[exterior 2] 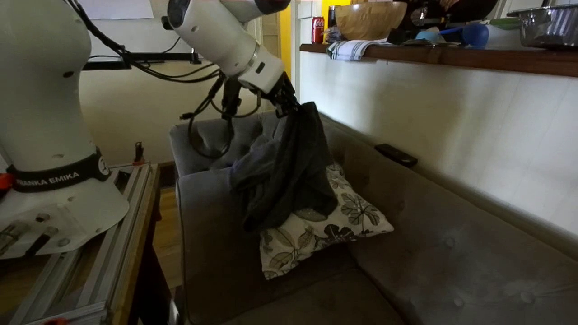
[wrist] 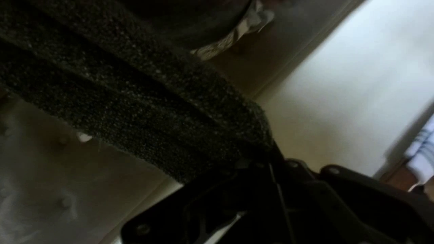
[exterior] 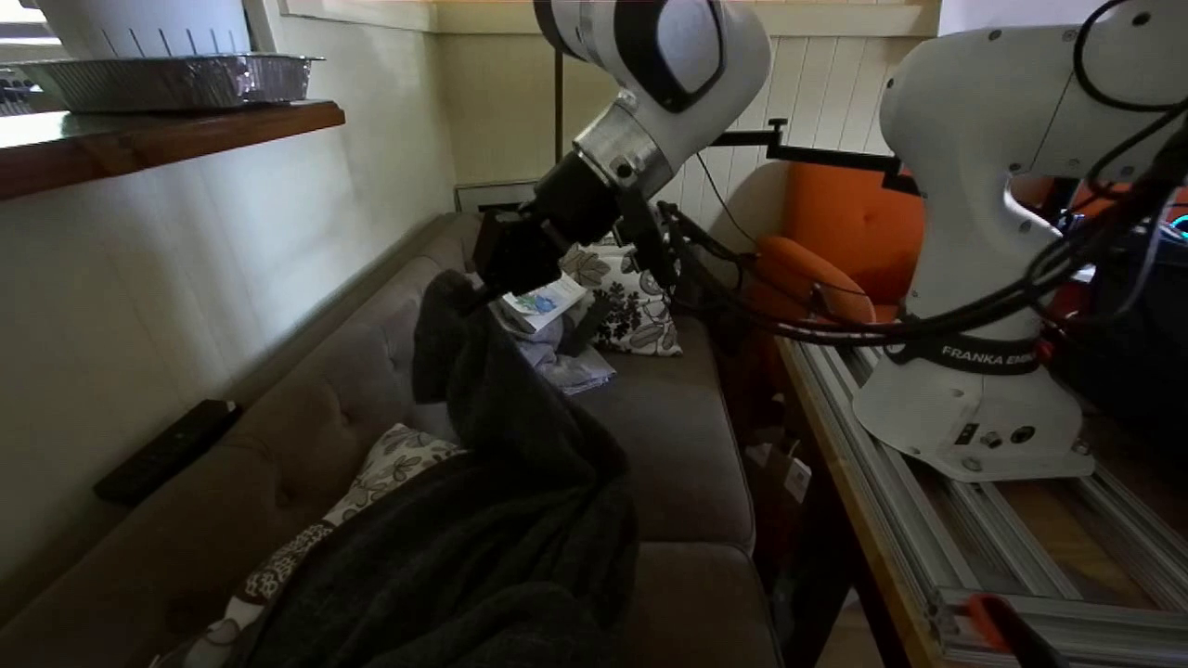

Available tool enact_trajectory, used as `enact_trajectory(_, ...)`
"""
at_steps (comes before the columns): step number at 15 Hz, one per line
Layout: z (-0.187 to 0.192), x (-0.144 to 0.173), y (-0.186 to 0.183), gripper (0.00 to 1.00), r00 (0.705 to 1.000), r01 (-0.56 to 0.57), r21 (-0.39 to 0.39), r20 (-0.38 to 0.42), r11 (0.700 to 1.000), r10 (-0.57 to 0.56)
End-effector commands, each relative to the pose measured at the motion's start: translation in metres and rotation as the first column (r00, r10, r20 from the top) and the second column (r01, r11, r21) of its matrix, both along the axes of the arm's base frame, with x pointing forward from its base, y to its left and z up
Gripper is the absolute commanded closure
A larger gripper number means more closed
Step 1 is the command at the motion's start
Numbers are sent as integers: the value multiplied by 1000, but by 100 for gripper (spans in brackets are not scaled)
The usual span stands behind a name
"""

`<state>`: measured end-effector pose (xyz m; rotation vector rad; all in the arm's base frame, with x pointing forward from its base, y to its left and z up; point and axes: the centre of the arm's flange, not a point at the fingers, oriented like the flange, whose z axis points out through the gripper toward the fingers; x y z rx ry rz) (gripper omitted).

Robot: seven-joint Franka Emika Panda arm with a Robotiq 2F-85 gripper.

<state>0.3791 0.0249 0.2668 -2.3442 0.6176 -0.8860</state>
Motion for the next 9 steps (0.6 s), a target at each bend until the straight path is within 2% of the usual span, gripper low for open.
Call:
enact_trajectory(1, 41, -6, 92, 99, 978, -210, -20, 1, 978, 210)
enact_trajectory(4, 65, -15, 179, 99, 916, -401, -34, 7, 915, 402)
enact_trajectory(5, 43, -21, 141, 96, 945, -325, -33, 14, 945, 326)
enact_trajectory(7, 56, -35, 182, 96, 917, -397, -30, 11, 917, 398)
enact_trajectory(9, 57, -36, 186, 96, 914, -405, -32, 10, 914, 406)
